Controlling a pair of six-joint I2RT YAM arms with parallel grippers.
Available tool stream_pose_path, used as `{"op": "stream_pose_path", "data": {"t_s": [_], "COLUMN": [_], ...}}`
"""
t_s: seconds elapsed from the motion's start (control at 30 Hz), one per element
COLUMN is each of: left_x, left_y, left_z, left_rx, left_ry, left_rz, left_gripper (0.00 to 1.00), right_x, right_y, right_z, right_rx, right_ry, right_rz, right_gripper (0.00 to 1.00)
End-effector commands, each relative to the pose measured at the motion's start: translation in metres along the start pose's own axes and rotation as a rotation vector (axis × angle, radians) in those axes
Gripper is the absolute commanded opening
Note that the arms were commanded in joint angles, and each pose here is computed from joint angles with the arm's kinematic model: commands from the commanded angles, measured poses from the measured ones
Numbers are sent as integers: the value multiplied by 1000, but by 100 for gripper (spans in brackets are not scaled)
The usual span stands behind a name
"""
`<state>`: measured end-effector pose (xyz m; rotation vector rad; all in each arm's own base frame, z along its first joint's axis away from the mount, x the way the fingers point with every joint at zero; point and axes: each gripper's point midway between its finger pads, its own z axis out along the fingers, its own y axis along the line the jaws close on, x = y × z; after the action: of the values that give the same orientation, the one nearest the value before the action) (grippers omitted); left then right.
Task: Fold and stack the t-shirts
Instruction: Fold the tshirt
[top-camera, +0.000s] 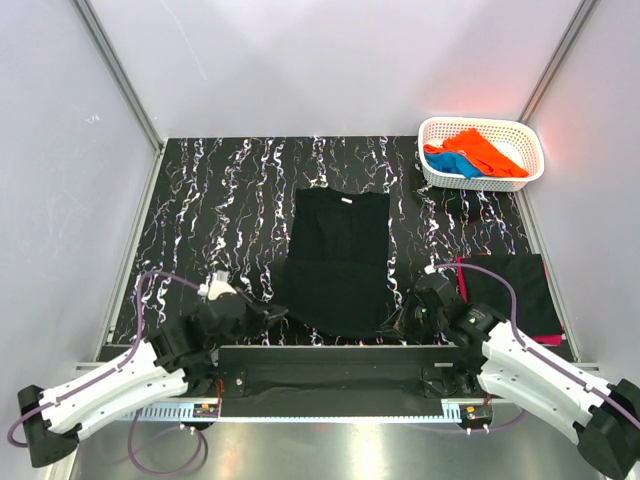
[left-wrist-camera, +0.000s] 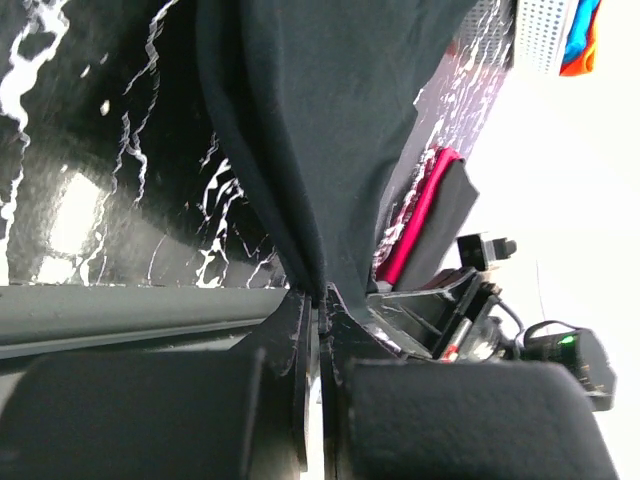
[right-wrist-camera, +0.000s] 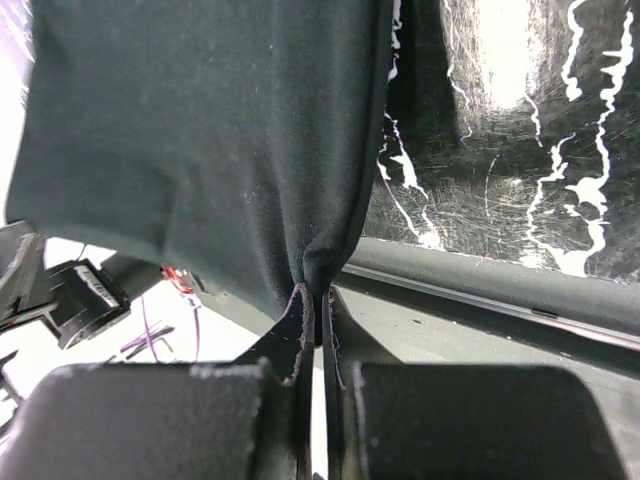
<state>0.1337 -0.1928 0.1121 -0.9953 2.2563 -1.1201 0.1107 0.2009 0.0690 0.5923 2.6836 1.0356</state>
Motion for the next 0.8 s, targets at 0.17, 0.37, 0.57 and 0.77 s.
{"op": "stream_pose_path", "data": {"t_s": [0.17, 0.37, 0.57, 0.77], "left_x": [-27, -63, -104, -142], "left_y": [-130, -196, -212, -228], "left_z": [-21, 0, 42, 81], "left_rx": [92, 99, 115, 134], "left_ry": [-174, -192, -152, -130], "left_rz": [424, 513, 451, 429], "left_gripper": [0, 0, 0, 0], "right_x": [-36, -93, -135, -182], "right_y": [76, 111, 140, 149], "right_z": [-28, -52, -33, -27], "right_rx": [-76, -122, -131, -142], "right_ry": [-79, -70, 8, -5], "right_rz": [-142, -106, -111, -67], "right_gripper": [0, 0, 0, 0]}}
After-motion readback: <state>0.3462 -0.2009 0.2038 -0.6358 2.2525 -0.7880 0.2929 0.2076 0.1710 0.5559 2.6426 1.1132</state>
